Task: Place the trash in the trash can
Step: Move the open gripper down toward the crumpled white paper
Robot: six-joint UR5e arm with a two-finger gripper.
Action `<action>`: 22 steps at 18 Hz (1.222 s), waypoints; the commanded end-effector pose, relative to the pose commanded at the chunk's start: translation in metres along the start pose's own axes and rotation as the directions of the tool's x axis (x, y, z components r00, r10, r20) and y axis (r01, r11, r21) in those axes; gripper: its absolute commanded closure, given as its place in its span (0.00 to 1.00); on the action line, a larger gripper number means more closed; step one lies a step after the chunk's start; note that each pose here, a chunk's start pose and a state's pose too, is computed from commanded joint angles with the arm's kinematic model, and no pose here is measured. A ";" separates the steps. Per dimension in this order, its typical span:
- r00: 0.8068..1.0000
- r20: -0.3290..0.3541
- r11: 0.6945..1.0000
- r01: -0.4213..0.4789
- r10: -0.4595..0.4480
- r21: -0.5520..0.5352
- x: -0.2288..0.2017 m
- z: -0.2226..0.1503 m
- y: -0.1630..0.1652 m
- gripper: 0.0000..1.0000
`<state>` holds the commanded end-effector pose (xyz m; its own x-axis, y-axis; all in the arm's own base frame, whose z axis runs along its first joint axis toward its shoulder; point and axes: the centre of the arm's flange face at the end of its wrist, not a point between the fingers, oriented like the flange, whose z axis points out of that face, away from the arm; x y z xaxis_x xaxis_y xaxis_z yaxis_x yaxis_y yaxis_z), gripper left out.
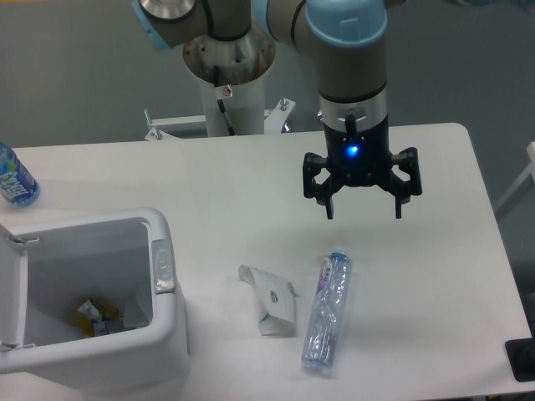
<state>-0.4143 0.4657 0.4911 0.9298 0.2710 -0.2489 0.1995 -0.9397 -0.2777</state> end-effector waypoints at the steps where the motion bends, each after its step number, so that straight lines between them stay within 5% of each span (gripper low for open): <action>1: 1.000 0.001 1.000 0.000 0.000 -0.003 0.000 0.001 0.000 0.00; 10: 1.000 -0.025 0.999 0.001 -0.001 -0.037 0.007 0.028 0.004 0.00; 15: 0.983 -0.056 0.982 0.168 -0.173 -0.082 0.024 0.065 0.004 0.00; 22: 0.957 -0.123 0.949 0.235 -0.264 -0.212 0.079 0.154 -0.009 0.00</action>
<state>-0.3905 0.5275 0.3306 0.8747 0.4819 -0.0508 0.4732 -0.8721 -0.1249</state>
